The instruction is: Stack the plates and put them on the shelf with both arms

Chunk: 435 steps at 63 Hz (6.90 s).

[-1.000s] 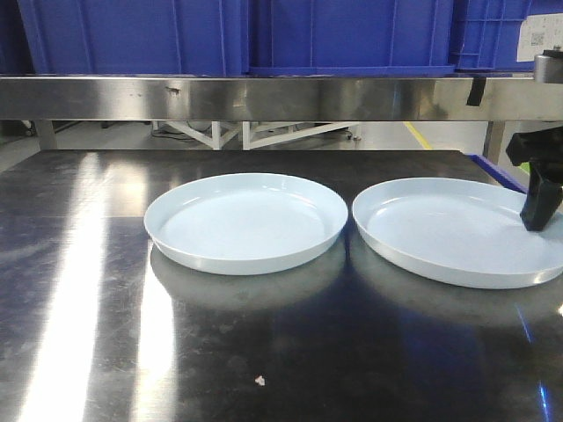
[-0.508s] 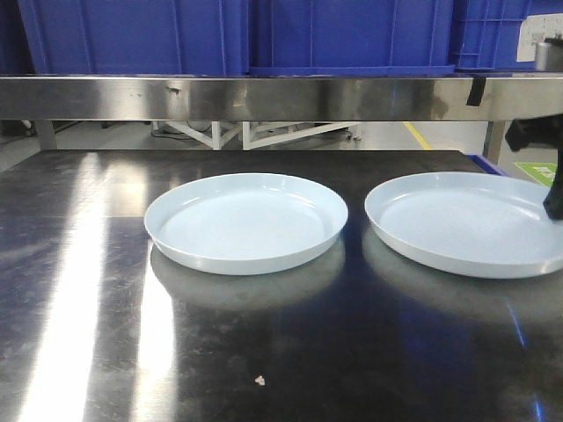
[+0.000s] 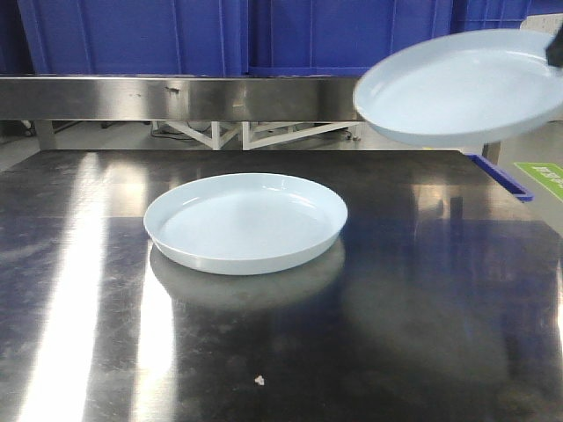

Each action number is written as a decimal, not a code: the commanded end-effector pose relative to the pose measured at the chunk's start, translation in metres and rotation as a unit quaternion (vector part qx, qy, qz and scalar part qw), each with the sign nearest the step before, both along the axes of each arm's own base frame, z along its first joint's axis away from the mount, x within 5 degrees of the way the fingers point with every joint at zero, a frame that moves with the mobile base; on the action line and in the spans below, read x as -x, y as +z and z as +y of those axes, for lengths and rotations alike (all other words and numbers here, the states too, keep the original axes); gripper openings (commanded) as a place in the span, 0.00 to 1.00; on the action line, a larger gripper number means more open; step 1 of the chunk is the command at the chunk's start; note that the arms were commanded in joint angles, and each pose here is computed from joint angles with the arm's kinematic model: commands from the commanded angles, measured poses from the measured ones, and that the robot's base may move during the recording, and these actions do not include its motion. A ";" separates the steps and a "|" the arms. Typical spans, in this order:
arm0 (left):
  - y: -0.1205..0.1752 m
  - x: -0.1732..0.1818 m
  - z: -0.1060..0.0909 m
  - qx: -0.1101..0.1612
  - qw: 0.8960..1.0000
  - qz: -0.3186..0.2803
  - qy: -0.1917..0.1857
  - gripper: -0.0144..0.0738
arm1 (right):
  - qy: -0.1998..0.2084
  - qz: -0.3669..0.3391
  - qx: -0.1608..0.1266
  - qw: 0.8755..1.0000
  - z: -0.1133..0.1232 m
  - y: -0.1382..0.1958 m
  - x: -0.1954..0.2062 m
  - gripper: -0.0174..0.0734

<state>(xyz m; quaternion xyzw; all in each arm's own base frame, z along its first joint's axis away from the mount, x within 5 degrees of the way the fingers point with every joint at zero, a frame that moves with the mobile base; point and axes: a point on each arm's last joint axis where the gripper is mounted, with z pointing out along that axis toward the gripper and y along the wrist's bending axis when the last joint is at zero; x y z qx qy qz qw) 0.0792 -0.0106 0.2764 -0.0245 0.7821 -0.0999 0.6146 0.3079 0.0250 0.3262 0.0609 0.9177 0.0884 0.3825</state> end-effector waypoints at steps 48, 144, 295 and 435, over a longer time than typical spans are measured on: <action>0.018 -0.001 0.000 0.012 0.998 -0.056 0.004 0.27 | 0.193 -0.020 -0.027 0.981 0.153 -0.013 -0.029 0.25; 0.018 -0.001 0.000 0.012 0.998 -0.056 0.004 0.27 | 0.194 0.083 0.002 0.977 0.164 -0.083 -0.050 0.76; 0.018 -0.001 0.000 0.012 0.998 -0.056 0.004 0.27 | 0.109 -0.285 -0.016 0.952 0.046 0.131 0.088 0.25; 0.018 -0.001 0.000 0.012 0.998 -0.056 0.004 0.27 | 0.090 -0.316 -0.017 0.944 0.013 0.070 0.181 0.25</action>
